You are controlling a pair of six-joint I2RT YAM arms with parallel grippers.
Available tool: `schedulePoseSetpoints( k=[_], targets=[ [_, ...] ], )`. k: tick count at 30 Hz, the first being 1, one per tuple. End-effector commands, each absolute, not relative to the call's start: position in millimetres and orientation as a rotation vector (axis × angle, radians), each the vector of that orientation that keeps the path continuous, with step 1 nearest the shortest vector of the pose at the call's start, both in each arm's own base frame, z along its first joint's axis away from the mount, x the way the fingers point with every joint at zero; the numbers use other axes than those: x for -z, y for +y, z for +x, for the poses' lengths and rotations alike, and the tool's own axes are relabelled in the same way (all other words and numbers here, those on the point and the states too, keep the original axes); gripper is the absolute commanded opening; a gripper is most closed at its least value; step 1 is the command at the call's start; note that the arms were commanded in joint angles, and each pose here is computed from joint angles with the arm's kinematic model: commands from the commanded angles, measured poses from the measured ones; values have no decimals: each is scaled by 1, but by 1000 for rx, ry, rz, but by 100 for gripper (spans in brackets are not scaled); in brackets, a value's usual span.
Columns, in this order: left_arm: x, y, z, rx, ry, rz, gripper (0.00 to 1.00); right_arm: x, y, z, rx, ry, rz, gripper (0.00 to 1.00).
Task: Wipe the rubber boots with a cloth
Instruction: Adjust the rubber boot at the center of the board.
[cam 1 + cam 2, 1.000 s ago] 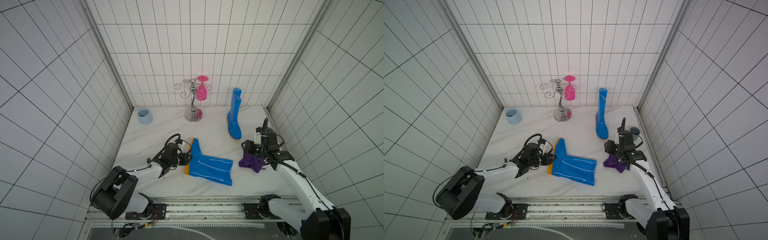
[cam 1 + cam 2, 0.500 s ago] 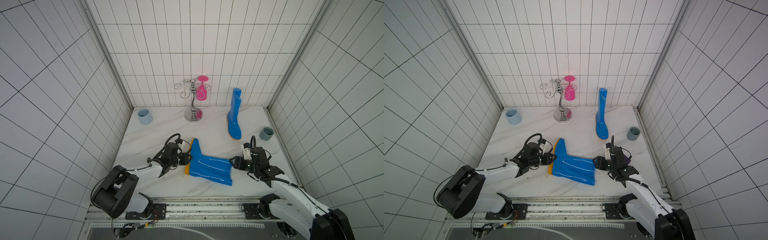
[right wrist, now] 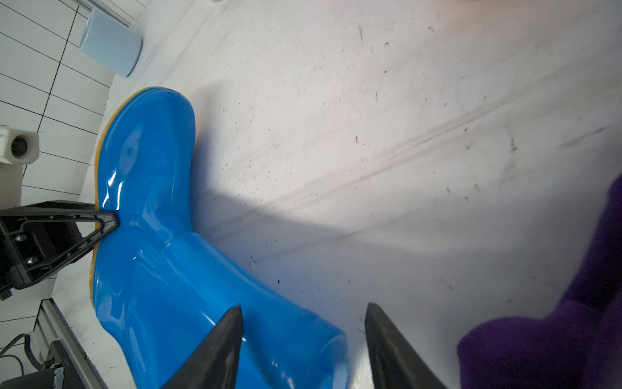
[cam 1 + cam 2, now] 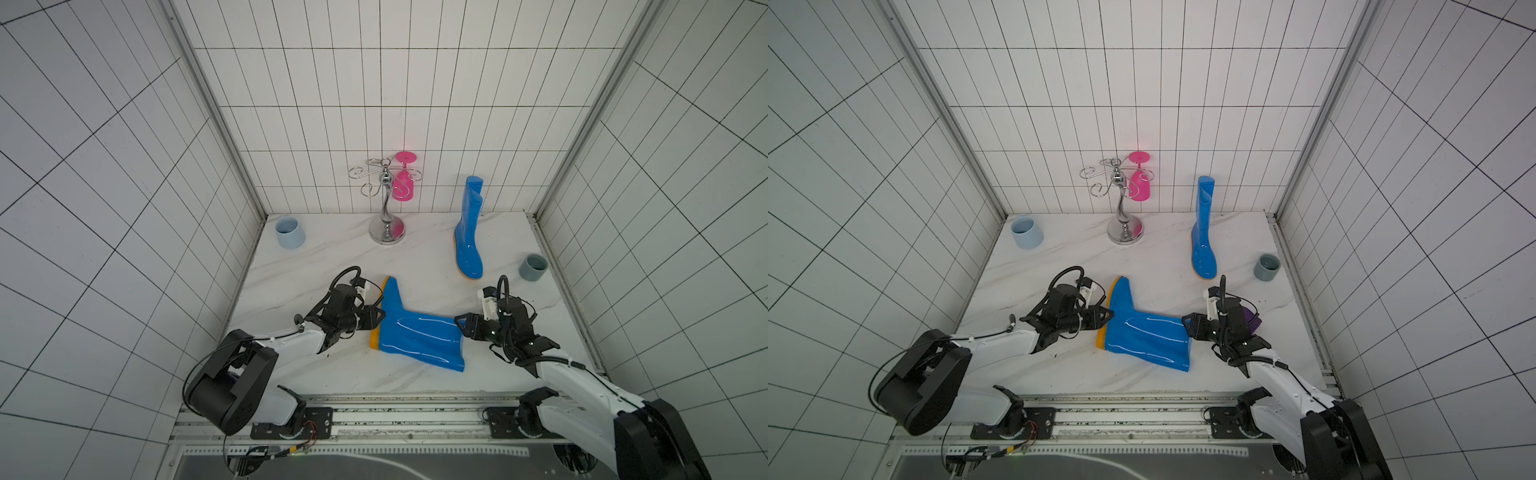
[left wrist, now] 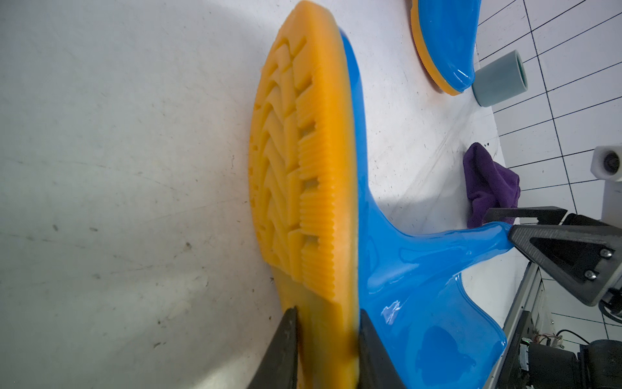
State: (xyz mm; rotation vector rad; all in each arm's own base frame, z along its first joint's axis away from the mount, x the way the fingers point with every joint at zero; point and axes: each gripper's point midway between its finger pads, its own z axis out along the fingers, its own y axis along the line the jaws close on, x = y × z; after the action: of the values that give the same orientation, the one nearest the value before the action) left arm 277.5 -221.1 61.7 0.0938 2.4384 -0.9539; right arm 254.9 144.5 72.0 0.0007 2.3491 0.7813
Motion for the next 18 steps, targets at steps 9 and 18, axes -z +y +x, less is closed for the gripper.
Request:
schedulePoseSetpoints(
  k=[9,18],
  targets=[
    [3,-176,246,695,2707,-58,25,-60,164,229,-984,2345,-63,54],
    [5,-177,248,693,2711,-55,26,-73,158,218,-962,2293,-83,38]
  ],
)
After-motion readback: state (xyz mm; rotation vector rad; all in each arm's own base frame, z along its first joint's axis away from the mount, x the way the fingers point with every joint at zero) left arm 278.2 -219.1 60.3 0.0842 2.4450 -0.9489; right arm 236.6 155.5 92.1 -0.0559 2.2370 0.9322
